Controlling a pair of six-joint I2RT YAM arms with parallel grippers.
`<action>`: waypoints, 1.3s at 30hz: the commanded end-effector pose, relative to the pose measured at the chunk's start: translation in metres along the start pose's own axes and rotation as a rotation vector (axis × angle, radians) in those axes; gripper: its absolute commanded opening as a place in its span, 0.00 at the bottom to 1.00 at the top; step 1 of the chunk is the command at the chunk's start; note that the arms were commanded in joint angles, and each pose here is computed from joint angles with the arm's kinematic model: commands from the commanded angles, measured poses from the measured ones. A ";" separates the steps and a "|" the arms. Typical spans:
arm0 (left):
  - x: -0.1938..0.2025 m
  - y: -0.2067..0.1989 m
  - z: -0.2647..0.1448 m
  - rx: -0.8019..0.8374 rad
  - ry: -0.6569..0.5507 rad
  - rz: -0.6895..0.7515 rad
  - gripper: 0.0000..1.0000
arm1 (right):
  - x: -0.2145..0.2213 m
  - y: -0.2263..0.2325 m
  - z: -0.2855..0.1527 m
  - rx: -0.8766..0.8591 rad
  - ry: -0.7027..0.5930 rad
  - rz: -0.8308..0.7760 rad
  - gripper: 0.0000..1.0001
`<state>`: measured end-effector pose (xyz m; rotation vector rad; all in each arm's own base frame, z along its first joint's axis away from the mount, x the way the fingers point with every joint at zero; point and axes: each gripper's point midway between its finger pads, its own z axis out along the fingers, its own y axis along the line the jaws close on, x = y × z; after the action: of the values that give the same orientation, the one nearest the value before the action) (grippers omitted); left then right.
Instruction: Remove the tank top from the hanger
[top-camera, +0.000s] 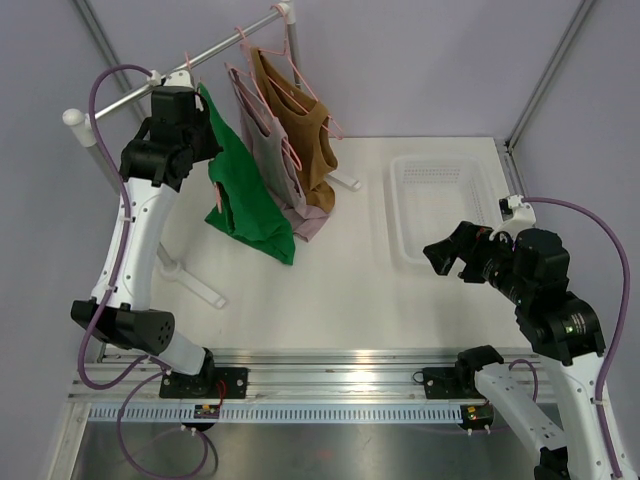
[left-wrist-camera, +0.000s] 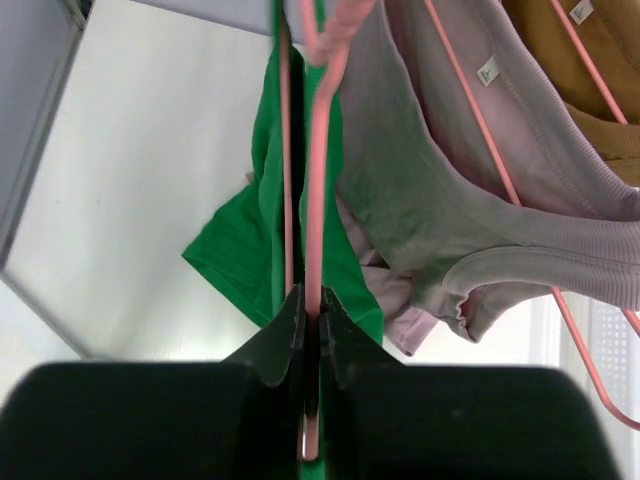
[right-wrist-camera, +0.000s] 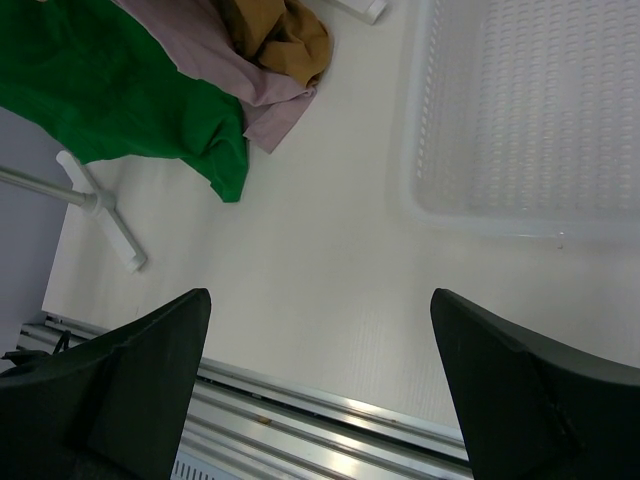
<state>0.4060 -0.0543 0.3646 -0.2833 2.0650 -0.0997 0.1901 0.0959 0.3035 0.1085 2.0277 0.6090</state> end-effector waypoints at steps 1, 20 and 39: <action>-0.031 -0.001 -0.014 -0.005 -0.094 -0.013 0.00 | -0.006 0.010 0.000 -0.049 -0.026 -0.003 0.99; -0.033 -0.015 -0.127 0.164 -0.225 -0.068 0.00 | -0.004 0.015 0.006 -0.083 -0.005 -0.003 0.99; 0.200 -0.020 -0.252 0.817 0.160 0.032 0.00 | 0.012 0.098 0.030 -0.641 0.129 0.114 0.99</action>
<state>0.1259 -0.1035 0.3341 0.0675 1.9719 -0.7268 0.1968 0.1752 0.3058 -0.1215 1.9623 1.1393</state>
